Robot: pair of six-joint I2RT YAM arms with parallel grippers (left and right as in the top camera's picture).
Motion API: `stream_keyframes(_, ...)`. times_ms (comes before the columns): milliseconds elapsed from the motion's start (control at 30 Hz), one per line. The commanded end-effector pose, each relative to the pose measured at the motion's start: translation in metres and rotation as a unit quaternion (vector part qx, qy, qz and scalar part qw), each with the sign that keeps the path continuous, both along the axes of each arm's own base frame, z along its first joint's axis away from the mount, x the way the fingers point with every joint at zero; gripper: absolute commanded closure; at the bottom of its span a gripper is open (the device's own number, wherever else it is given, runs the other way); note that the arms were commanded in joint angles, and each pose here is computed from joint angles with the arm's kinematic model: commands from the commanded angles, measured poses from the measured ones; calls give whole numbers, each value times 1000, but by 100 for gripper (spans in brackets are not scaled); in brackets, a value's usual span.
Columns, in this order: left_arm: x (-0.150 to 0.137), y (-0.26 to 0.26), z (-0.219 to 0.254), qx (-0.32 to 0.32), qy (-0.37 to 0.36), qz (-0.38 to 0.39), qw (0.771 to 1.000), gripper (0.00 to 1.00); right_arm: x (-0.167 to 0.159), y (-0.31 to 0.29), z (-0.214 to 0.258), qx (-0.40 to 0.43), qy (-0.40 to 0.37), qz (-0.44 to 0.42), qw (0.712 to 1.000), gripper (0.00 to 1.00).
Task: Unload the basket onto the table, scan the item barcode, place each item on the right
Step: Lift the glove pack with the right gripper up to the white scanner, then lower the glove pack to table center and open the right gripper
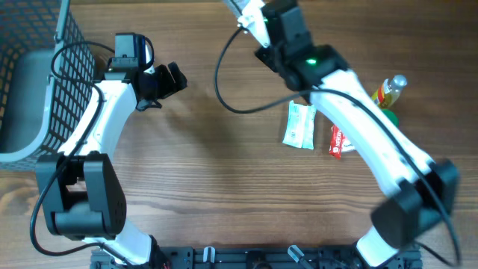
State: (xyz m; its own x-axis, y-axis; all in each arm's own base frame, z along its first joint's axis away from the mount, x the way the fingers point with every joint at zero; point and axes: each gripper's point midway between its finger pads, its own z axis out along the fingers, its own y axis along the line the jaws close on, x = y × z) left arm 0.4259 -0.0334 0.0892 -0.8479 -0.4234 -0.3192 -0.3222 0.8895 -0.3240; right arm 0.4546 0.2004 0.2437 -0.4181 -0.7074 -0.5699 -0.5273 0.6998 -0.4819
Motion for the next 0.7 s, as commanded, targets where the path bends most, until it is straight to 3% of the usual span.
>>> stream_keyframes(0,2,1,4,4,-6,-1,1000,0,-54,15,-28,143,157,-58,975,96)
stream_keyframes(167,2,1,4,4,-6,-1,1000,0,-116,32,-87,218,346,-121,904,94)
stream_keyframes(267,2,1,4,4,-6,-1,1000,0,-128,35,-119,227,379,-131,888,94)
stream_keyframes(433,2,1,4,4,-6,-1,1000,0,-133,32,-158,230,380,-139,885,81)
stream_keyframes(467,2,1,4,4,-6,-1,1000,0,-135,31,-163,229,381,-139,885,74)
stream_keyframes(500,2,1,4,4,-6,-1,1000,0,-136,29,-167,228,381,-141,885,50)
stream_keyframes(533,2,1,4,4,-6,-1,1000,0,-135,27,-171,222,376,-146,888,42)
stream_keyframes(567,2,1,4,4,-6,-1,1000,0,-131,21,-173,211,363,-155,894,27)
stream_keyframes(667,2,1,4,4,-6,-1,1000,0,-113,9,-158,202,311,-182,911,21)
